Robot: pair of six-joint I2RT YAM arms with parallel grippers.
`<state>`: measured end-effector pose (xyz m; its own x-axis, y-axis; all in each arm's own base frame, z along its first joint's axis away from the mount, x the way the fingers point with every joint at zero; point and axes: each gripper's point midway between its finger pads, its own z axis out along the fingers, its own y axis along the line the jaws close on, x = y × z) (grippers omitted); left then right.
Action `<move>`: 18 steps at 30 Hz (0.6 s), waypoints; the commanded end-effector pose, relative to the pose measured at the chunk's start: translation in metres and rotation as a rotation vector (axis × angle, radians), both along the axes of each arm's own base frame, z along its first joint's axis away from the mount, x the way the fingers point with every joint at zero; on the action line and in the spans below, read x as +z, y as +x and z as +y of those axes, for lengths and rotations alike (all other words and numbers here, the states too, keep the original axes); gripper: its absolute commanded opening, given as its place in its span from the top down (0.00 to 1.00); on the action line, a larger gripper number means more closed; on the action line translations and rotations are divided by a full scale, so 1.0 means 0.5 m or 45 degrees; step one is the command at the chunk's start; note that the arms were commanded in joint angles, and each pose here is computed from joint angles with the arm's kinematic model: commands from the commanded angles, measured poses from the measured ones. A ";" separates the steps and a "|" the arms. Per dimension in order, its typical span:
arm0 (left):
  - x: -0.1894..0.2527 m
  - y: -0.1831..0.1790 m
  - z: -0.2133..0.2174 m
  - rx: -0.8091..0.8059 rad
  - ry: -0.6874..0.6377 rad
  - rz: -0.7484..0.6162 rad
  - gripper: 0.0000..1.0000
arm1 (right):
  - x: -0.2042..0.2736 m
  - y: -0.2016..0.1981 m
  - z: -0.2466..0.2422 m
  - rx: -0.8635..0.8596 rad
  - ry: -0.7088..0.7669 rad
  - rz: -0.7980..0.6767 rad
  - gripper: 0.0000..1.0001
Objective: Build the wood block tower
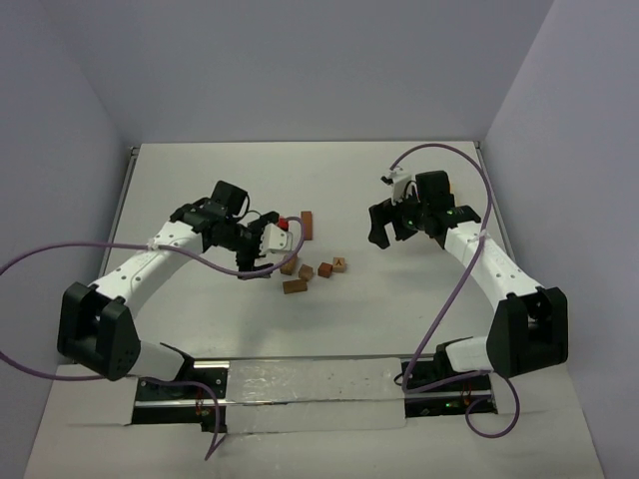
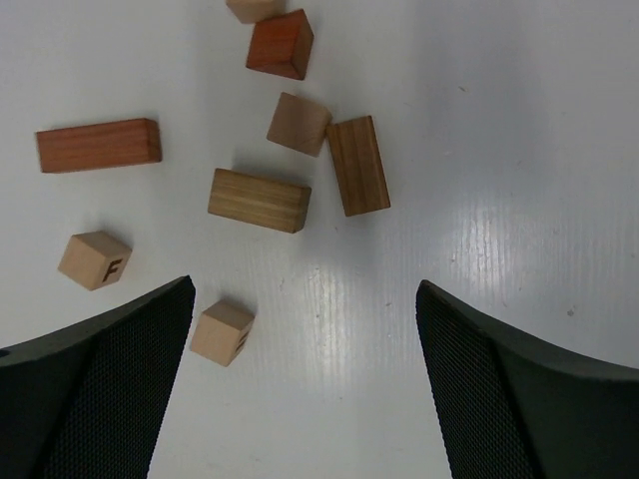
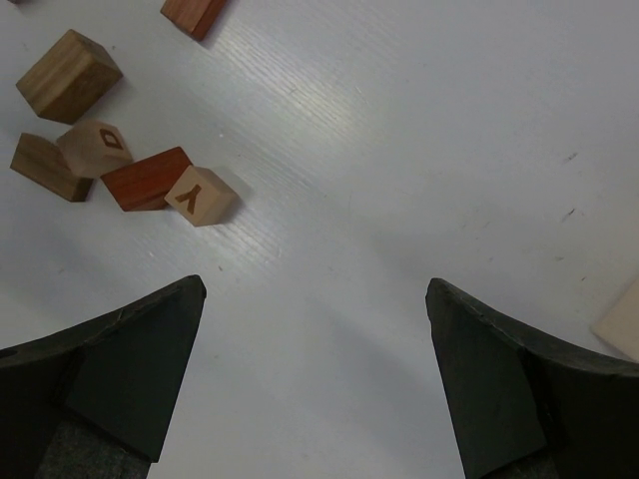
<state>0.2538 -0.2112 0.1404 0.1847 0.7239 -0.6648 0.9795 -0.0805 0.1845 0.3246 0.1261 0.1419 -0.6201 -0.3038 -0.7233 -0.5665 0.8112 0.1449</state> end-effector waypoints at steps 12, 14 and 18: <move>-0.096 0.108 -0.031 -0.251 0.046 0.061 0.04 | 0.036 0.025 0.046 0.010 0.150 -0.062 0.00; -0.106 0.121 -0.035 -0.252 0.053 0.065 0.05 | 0.041 0.029 0.046 0.018 0.140 -0.084 0.00; -0.120 0.136 -0.042 -0.252 0.054 0.061 0.05 | 0.046 0.031 0.050 0.032 0.148 -0.090 0.00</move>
